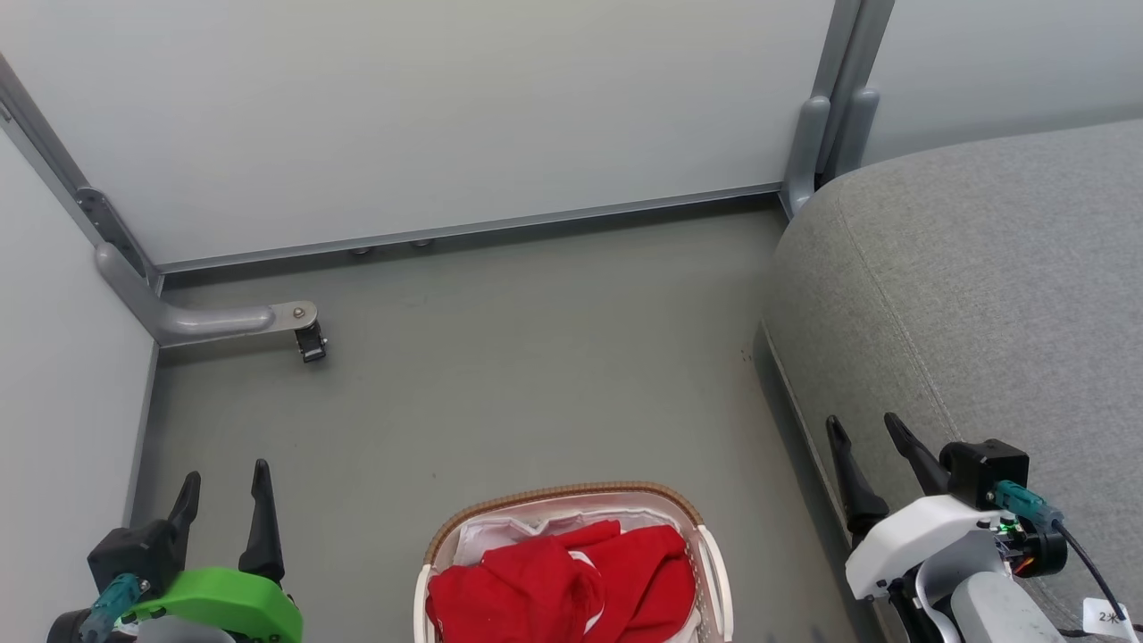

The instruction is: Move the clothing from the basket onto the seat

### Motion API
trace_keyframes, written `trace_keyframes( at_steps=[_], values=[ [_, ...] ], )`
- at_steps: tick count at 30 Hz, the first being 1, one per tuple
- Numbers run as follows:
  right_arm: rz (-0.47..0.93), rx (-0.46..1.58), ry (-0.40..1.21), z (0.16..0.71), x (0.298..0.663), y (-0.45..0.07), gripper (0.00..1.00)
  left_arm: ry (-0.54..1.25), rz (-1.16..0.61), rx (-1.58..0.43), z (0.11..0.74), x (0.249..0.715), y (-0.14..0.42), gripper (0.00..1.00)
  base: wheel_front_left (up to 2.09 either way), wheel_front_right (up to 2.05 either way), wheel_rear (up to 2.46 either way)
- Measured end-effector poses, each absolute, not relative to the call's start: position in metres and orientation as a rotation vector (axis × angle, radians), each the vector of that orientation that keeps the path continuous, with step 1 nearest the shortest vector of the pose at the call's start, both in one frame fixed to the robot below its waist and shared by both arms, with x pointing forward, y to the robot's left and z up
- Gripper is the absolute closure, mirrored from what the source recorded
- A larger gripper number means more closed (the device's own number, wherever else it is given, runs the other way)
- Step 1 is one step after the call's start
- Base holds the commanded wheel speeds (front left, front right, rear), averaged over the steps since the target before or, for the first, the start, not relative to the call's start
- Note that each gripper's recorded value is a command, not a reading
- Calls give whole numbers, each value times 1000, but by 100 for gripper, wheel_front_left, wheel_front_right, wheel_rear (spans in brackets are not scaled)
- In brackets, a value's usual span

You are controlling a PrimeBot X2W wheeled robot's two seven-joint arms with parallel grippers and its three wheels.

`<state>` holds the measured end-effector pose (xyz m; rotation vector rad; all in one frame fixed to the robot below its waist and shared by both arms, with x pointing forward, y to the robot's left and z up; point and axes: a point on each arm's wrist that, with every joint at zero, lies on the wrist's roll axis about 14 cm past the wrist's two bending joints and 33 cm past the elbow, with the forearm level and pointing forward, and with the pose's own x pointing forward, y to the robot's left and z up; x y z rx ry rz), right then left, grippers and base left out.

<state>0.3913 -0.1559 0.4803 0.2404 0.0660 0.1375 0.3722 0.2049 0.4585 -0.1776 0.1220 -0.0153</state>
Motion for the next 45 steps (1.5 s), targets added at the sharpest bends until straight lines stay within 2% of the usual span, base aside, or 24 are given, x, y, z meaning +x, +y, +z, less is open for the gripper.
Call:
trace_keyframes(
  at_steps=[15, 26, 32, 45],
  values=[
    [145, 136, 42, 482, 390, -157, 0, 98, -21, -89, 460, 372, 207, 0, 0, 0, 0],
    [160, 62, 55, 474, 390, -156, 0, 143, -69, -24, 443, 369, 197, 0, 0, 0, 0],
    [178, 22, 43, 474, 407, -151, 0, 201, -158, -8, 423, 382, 170, 0, 0, 0, 0],
    [209, -22, 71, 449, 453, -140, 0, 359, -503, -27, 362, 415, 68, 0, 0, 0, 0]
  ],
)
